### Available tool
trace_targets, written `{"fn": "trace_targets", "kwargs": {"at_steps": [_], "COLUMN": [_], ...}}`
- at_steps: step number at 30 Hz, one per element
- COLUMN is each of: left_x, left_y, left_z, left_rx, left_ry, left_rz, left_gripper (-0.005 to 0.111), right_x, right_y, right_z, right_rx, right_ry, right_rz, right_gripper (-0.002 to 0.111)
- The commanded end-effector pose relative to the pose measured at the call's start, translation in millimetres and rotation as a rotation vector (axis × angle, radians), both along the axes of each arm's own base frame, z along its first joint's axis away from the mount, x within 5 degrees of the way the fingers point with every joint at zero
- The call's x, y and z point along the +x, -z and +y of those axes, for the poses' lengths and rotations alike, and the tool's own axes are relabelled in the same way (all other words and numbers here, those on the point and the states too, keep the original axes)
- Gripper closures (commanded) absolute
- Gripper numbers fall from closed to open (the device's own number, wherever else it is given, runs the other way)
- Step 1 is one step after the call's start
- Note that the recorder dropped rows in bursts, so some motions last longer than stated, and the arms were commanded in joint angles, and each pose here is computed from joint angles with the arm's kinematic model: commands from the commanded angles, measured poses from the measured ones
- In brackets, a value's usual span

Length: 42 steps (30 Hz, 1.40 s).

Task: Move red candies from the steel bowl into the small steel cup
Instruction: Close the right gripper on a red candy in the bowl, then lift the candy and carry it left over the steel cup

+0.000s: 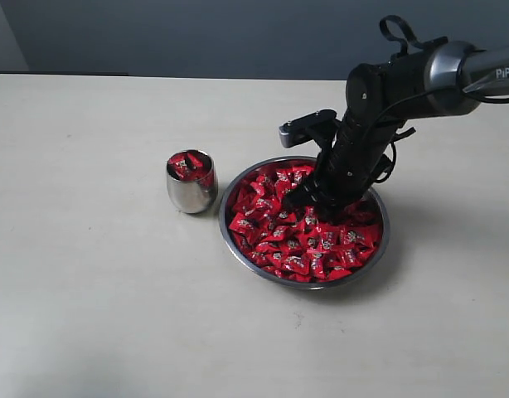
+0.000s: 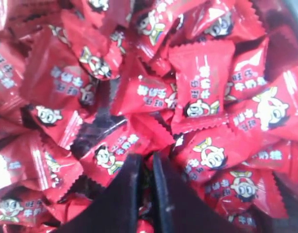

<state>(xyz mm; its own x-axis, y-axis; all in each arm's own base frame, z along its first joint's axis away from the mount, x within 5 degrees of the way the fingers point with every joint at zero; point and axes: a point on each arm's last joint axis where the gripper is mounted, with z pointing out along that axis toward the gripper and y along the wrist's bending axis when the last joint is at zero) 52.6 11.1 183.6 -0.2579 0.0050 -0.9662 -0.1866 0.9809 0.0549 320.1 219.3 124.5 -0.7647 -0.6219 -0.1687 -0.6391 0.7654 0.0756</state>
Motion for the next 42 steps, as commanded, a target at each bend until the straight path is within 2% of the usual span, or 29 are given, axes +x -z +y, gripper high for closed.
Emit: {"fn": "trace_targets", "kwargs": {"at_steps": [1, 12, 20, 28, 35, 42], "left_x": [0.1, 0.1, 0.1, 0.1, 0.1, 0.1], "left_y": [0.6, 0.6, 0.6, 0.6, 0.6, 0.6], "left_z": [-0.3, -0.3, -0.3, -0.3, -0.3, -0.3], "left_rx": [0.002, 0.002, 0.002, 0.002, 0.002, 0.002], "left_ry": [0.006, 0.006, 0.006, 0.006, 0.006, 0.006], "left_rz": [-0.008, -0.008, -0.008, -0.008, -0.008, -0.008], "left_gripper": [0.106, 0.106, 0.106, 0.106, 0.106, 0.106], "right_x": [1.0, 1.9, 9.3, 5.5, -0.7, -3.4], "right_y": [-0.3, -8.0, -64.8, -94.4, -126.6, -142.4], "right_z": [-1.4, -1.1, 4.6, 13.7, 49.8, 97.0], "right_rx": [-0.011, 0.002, 0.077, 0.218, 0.372, 0.433], "right_ry": [-0.01, -0.01, 0.009, 0.022, -0.075, -0.17], "right_rz": [-0.013, -0.037, -0.131, -0.185, -0.236, -0.287], "right_gripper": [0.109, 0.109, 0.109, 0.109, 0.109, 0.109]}}
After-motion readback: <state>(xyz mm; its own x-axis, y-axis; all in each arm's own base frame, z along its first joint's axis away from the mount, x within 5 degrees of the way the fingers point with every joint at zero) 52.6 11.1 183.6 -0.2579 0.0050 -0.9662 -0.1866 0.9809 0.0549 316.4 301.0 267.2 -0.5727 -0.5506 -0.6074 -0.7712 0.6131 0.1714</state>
